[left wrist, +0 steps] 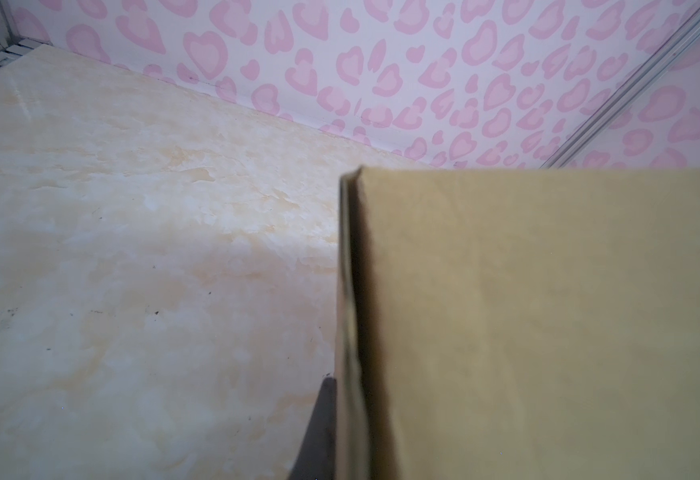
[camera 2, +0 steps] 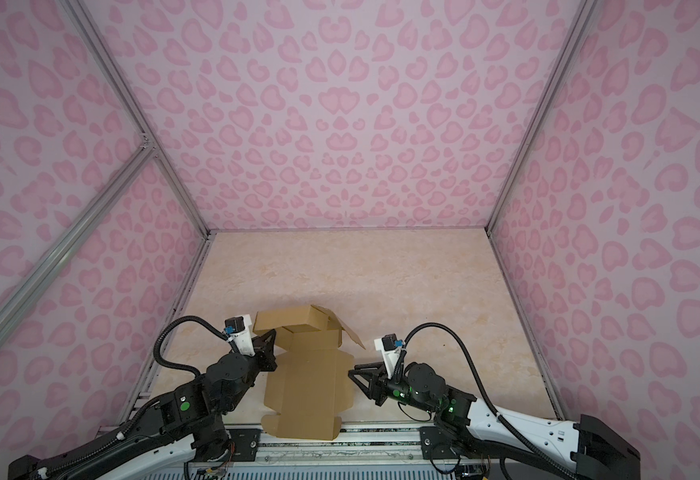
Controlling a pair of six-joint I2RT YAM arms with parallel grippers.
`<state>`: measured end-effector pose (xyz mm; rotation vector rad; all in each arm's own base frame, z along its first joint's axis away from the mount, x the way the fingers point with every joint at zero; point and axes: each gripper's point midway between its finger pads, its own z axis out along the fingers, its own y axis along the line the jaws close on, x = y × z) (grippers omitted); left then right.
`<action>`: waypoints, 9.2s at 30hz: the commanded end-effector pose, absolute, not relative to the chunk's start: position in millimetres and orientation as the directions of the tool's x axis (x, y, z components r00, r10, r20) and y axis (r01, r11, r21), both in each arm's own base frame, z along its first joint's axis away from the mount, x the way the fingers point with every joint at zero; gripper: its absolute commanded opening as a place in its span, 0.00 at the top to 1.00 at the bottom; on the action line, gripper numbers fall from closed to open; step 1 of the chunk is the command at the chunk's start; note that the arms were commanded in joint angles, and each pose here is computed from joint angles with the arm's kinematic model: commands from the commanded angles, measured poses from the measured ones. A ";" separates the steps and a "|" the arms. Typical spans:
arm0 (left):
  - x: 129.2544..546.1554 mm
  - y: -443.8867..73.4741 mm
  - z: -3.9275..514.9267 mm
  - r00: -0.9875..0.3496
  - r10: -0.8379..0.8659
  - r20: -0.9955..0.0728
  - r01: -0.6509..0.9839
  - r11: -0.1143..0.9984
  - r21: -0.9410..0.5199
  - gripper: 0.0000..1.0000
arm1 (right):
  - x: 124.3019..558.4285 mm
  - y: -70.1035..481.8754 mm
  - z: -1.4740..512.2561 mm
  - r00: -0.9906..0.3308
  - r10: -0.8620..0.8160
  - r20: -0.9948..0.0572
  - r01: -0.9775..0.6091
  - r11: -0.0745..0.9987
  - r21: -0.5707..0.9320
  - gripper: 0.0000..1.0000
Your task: Fold the paper box
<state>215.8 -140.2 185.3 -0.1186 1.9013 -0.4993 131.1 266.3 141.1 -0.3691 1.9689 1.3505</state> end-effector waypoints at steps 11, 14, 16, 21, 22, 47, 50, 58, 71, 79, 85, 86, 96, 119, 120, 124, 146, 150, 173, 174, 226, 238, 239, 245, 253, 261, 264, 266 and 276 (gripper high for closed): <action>214.0 -145.6 204.0 -0.367 -0.392 -0.844 0.185 0.858 -0.479 0.96 | 139.3 265.4 123.1 -0.697 0.162 -0.699 -0.576 0.455 0.680 0.70; 213.9 -146.2 204.6 -0.367 -0.394 -0.843 0.187 0.856 -0.481 0.96 | 138.5 270.6 122.9 -0.697 0.150 -0.701 -0.587 0.441 0.679 0.70; 213.7 -147.3 203.4 -0.372 -0.391 -0.842 0.189 0.856 -0.481 0.96 | 139.7 274.2 121.1 -0.699 0.140 -0.701 -0.589 0.444 0.676 0.70; 213.4 -147.9 202.2 -0.378 -0.385 -0.842 0.190 0.858 -0.477 0.96 | 139.1 283.9 121.8 -0.712 0.116 -0.693 -0.594 0.429 0.681 0.70; 213.1 -147.7 201.6 -0.379 -0.381 -0.843 0.190 0.860 -0.474 0.96 | 139.9 283.2 121.7 -0.711 0.116 -0.693 -0.591 0.435 0.679 0.69; 201.0 -159.4 161.1 -0.468 -0.138 -0.873 0.305 0.901 -0.307 0.96 | 209.2 180.8 163.7 -0.664 0.215 -0.716 -0.413 0.693 0.591 0.61; 201.6 -163.2 162.4 -0.475 -0.134 -0.870 0.312 0.898 -0.309 0.96 | 204.0 205.0 175.7 -0.656 0.159 -0.738 -0.526 0.604 0.598 0.60; 202.8 -168.4 157.1 -0.491 -0.123 -0.862 0.314 0.898 -0.307 0.96 | 171.9 240.9 177.9 -0.621 0.066 -0.781 -0.665 0.483 0.569 0.58; 201.2 -171.2 147.9 -0.512 -0.129 -0.849 0.316 0.891 -0.325 0.96 | 168.7 249.3 166.1 -0.611 0.042 -0.790 -0.674 0.496 0.548 0.58; 201.1 -173.3 149.1 -0.512 -0.138 -0.848 0.320 0.885 -0.337 0.96 | 161.2 260.4 164.4 -0.580 -0.023 -0.814 -0.716 0.492 0.496 0.58; 200.9 -175.1 145.6 -0.521 -0.127 -0.844 0.323 0.886 -0.333 0.96 | 151.8 272.6 161.4 -0.543 -0.092 -0.835 -0.759 0.480 0.440 0.58; 200.9 -175.3 145.1 -0.523 -0.125 -0.843 0.323 0.886 -0.332 0.96 | 150.3 274.2 161.6 -0.538 -0.099 -0.837 -0.764 0.476 0.435 0.57; 201.0 -174.1 140.1 -0.528 -0.123 -0.840 0.314 0.891 -0.328 0.96 | 132.2 279.2 160.0 -0.510 -0.137 -0.849 -0.798 0.443 0.408 0.57; 198.5 -178.1 137.8 -0.544 -0.105 -0.832 0.333 0.884 -0.329 0.96 | 165.0 286.6 155.9 -0.404 -0.232 -0.885 -0.755 0.631 0.180 0.61; 198.7 -177.9 136.7 -0.548 -0.102 -0.830 0.329 0.887 -0.326 0.96 | 165.6 286.5 156.1 -0.400 -0.233 -0.886 -0.751 0.637 0.172 0.61; 199.2 -180.9 137.4 -0.558 -0.100 -0.824 0.327 0.886 -0.330 0.96 | 166.1 288.1 155.6 -0.372 -0.259 -0.891 -0.738 0.665 0.115 0.61; 198.3 -185.2 134.1 -0.605 -0.113 -0.789 0.281 0.896 -0.344 0.96 | 198.3 279.8 175.0 -0.332 -0.211 -0.919 -0.592 0.805 0.029 0.66; 197.4 -189.4 136.1 -0.606 -0.110 -0.788 0.282 0.897 -0.342 0.97 | 201.1 283.8 174.6 -0.336 -0.205 -0.919 -0.584 0.811 0.033 0.69; 199.0 -193.2 135.8 -0.653 -0.114 -0.749 0.195 0.930 -0.312 0.97 | 222.4 270.7 172.6 -0.354 -0.246 -0.902 -0.392 0.915 -0.096 0.82; 199.7 -193.5 136.9 -0.653 -0.115 -0.748 0.192 0.931 -0.310 0.97 | 222.6 270.4 171.4 -0.357 -0.252 -0.900 -0.388 0.916 -0.103 0.82; 215.7 -222.0 150.3 -0.709 -0.113 -0.696 0.090 0.964 -0.249 0.96 | 240.5 231.1 160.3 -0.530 -0.242 -0.813 -0.324 0.944 -0.069 0.84; 216.1 -221.7 152.0 -0.706 -0.113 -0.699 0.090 0.965 -0.247 0.96 | 240.8 236.9 157.0 -0.530 -0.211 -0.822 -0.343 0.939 -0.019 0.74; 216.0 -221.2 151.1 -0.706 -0.112 -0.699 0.089 0.965 -0.245 0.96 | 240.2 238.4 156.1 -0.530 -0.214 -0.821 -0.353 0.936 -0.016 0.74; 216.0 -220.0 150.8 -0.704 -0.111 -0.701 0.088 0.967 -0.241 0.96 | 242.2 237.2 152.7 -0.530 -0.229 -0.817 -0.342 0.939 -0.041 0.74; 216.2 -219.0 149.7 -0.703 -0.110 -0.702 0.086 0.968 -0.237 0.96 | 246.3 234.5 157.1 -0.513 -0.203 -0.834 -0.313 0.949 -0.038 0.81; 215.6 -220.7 146.0 -0.708 -0.102 -0.699 0.088 0.969 -0.231 0.96 | 255.2 228.7 150.3 -0.509 -0.167 -0.845 -0.271 0.962 -0.026 0.73; 215.1 -219.6 144.7 -0.708 -0.102 -0.699 0.086 0.970 -0.228 0.96 | 259.1 221.2 152.0 -0.502 -0.156 -0.850 -0.239 0.970 -0.037 0.82; 215.1 -218.6 144.6 -0.707 -0.103 -0.700 0.083 0.970 -0.227 0.96 | 261.1 216.2 151.9 -0.506 -0.149 -0.850 -0.228 0.973 -0.035 0.88; 215.0 -213.8 145.9 -0.698 -0.099 -0.709 0.079 0.974 -0.214 0.96 | 262.5 189.5 141.5 -0.553 -0.119 -0.825 -0.187 0.982 -0.016 1.00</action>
